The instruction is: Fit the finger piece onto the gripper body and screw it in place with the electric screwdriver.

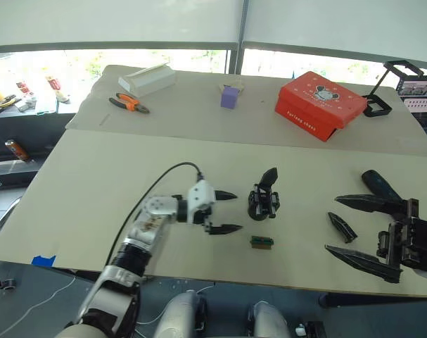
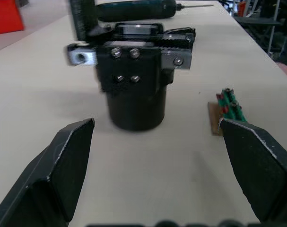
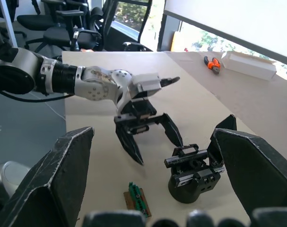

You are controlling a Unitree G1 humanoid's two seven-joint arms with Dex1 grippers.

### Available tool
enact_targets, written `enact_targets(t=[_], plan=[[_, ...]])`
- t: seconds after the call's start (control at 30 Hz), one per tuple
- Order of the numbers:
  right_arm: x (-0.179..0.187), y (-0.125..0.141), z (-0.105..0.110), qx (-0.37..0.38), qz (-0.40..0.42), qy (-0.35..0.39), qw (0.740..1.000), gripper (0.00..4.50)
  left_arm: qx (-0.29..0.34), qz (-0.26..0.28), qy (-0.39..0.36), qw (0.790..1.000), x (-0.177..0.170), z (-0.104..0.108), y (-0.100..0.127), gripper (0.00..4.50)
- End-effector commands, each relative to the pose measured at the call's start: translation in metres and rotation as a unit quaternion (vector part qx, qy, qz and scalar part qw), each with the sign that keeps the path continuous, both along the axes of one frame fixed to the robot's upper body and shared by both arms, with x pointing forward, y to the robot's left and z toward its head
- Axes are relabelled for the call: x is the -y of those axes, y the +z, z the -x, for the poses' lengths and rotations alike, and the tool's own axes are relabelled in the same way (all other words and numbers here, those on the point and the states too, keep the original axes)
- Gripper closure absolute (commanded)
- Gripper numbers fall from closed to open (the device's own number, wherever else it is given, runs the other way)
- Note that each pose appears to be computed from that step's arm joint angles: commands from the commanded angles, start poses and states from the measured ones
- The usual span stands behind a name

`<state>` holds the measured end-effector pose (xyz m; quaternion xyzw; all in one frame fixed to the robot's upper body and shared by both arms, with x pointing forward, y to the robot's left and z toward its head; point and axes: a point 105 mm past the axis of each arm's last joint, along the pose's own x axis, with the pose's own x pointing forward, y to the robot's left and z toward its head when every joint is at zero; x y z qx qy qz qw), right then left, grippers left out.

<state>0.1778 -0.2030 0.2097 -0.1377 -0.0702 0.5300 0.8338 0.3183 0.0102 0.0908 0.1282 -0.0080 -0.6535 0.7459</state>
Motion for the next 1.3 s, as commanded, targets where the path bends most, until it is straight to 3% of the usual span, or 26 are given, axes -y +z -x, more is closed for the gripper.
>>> enact_targets(t=[0.03,0.47,0.57,0.67,0.93,1.13,1.3], plan=[[-0.002,0.005,0.006,0.025,0.007,-0.004,1.000,0.00,0.013,0.000,0.027,1.000,0.016,-0.013,0.001,0.02],[0.000,-0.002,0.015,0.021,0.001,-0.045,0.999,0.00,-0.021,0.004,0.015,1.000,0.044,-0.016,-0.007,0.02],[0.001,-0.003,0.017,0.021,-0.001,-0.052,0.998,0.00,-0.025,0.008,0.013,1.000,0.046,-0.017,-0.008,0.92],[0.001,-0.005,0.019,0.020,-0.001,-0.057,0.998,0.00,-0.030,0.014,-0.009,0.999,0.048,-0.012,-0.007,2.21],[0.004,-0.007,0.024,0.011,0.001,-0.066,0.998,0.00,-0.001,0.026,-0.064,0.998,0.041,-0.015,0.006,2.21],[0.004,-0.009,0.029,-0.005,0.004,-0.072,0.997,0.00,0.019,-0.008,-0.104,0.994,0.043,-0.014,0.003,2.21],[0.002,-0.008,0.030,-0.008,0.003,-0.077,0.997,0.00,0.026,-0.019,-0.073,0.997,0.050,-0.021,0.000,2.21]])
